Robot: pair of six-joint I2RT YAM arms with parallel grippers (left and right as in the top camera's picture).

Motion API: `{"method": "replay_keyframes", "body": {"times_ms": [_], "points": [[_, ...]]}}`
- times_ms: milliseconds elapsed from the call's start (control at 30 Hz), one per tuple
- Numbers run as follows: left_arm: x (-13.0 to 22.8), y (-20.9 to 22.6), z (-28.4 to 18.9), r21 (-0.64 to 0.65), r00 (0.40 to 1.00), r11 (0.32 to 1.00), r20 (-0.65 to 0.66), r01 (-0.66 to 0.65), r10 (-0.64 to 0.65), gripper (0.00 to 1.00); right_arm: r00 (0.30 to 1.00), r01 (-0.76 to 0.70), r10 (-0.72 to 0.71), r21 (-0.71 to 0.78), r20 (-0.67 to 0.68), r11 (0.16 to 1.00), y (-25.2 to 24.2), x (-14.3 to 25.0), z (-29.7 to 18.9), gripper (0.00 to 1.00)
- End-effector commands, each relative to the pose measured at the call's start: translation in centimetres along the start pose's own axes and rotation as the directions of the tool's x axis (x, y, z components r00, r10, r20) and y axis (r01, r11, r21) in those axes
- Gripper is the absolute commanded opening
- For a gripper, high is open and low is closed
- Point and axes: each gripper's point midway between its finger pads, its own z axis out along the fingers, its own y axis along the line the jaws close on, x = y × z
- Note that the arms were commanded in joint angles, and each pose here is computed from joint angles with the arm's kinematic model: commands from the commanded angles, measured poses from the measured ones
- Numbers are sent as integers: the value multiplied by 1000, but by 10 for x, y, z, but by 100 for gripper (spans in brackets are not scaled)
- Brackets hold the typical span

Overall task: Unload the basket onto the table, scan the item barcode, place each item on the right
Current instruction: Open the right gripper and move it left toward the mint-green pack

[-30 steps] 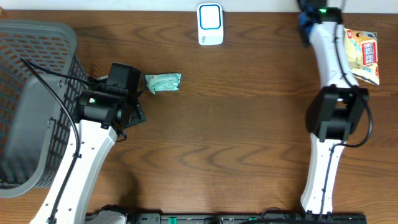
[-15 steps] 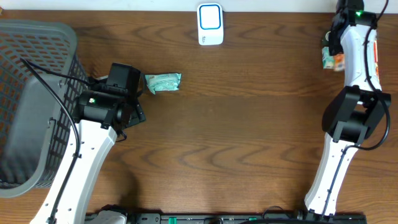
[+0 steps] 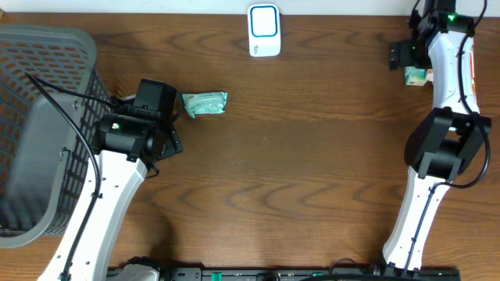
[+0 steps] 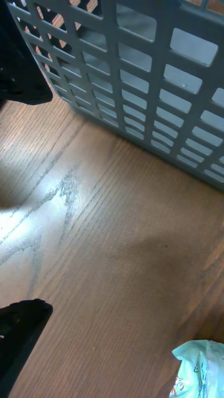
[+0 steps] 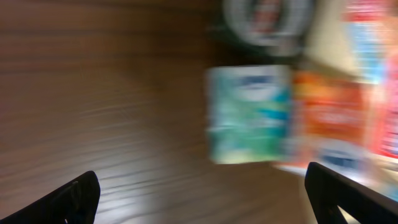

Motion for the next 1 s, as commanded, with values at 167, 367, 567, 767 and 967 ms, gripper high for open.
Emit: {"method": "replay_keyframes", "body": {"times_ms": [167,367,567,767,967], "points": [[-2,4,-2,-10,1000,1000,11,13,-12,98,999,39,-37,-606,17,794,142,3,-45,99],[-2,4,-2,-10,1000,1000,11,13,-12,98,991,50,-126,-750,-45,659,213,29,-74,99],[-2,4,-2,-10,1000,1000,11,12,-12,98,967,158,-256,-775,-5,612,287,48,-88,99],[-2,4,-2,-10,1000,1000,11,13,-12,98,972,123,-229,-717,-53,686,363,61,-82,99],[-2,4,-2,-10,1000,1000,11,13,-12,98,977,11,-151,-675,-149,738,415,82,-76,99]]}}
